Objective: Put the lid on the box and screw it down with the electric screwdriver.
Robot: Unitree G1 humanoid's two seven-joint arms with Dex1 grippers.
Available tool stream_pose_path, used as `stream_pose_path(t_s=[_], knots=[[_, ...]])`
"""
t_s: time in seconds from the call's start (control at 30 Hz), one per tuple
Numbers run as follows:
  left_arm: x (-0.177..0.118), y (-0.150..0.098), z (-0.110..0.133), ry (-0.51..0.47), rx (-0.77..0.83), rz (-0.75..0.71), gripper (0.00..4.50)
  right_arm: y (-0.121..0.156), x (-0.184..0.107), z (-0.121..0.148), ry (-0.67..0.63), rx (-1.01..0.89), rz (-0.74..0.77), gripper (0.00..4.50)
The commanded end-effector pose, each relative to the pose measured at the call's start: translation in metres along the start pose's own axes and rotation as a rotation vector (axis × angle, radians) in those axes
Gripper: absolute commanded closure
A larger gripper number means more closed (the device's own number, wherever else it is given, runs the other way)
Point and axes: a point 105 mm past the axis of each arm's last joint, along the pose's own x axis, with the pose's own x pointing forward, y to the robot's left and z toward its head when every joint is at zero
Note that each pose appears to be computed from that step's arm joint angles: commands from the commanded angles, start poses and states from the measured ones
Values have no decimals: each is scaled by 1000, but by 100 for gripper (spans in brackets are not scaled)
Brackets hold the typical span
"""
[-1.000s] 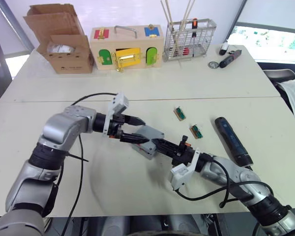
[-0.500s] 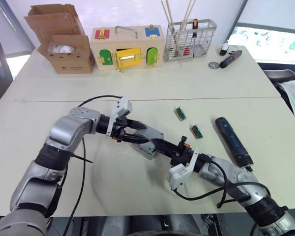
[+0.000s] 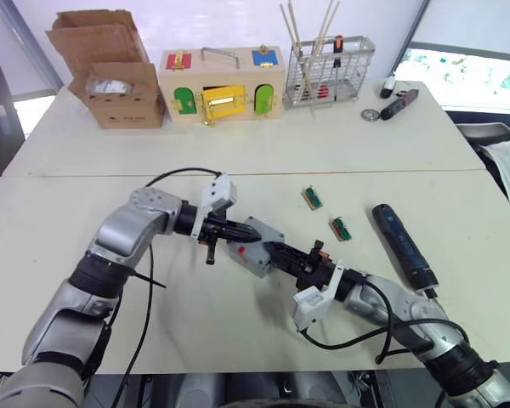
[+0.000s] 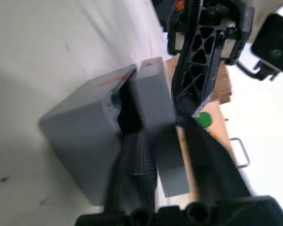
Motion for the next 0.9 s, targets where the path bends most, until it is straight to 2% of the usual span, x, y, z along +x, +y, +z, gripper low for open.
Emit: stream_pose_path(t_s=[0.03, 0.1, 0.2, 0.63, 0.9], knots=[[10, -4, -17, 58, -16, -14, 450, 2, -2, 2, -2, 0, 3, 144], [12, -4, -19, 61, -18, -14, 450, 1, -3, 1, 2, -4, -3, 76], [14, -4, -22, 67, -19, -9, 450, 0, -4, 0, 4, -8, -7, 1], [17, -2, -27, 95, 7, 15, 450, -11, -16, -2, 37, -48, -53, 1], [16, 0, -35, 117, 9, 31, 450, -11, -22, 4, 12, -55, -53, 1]])
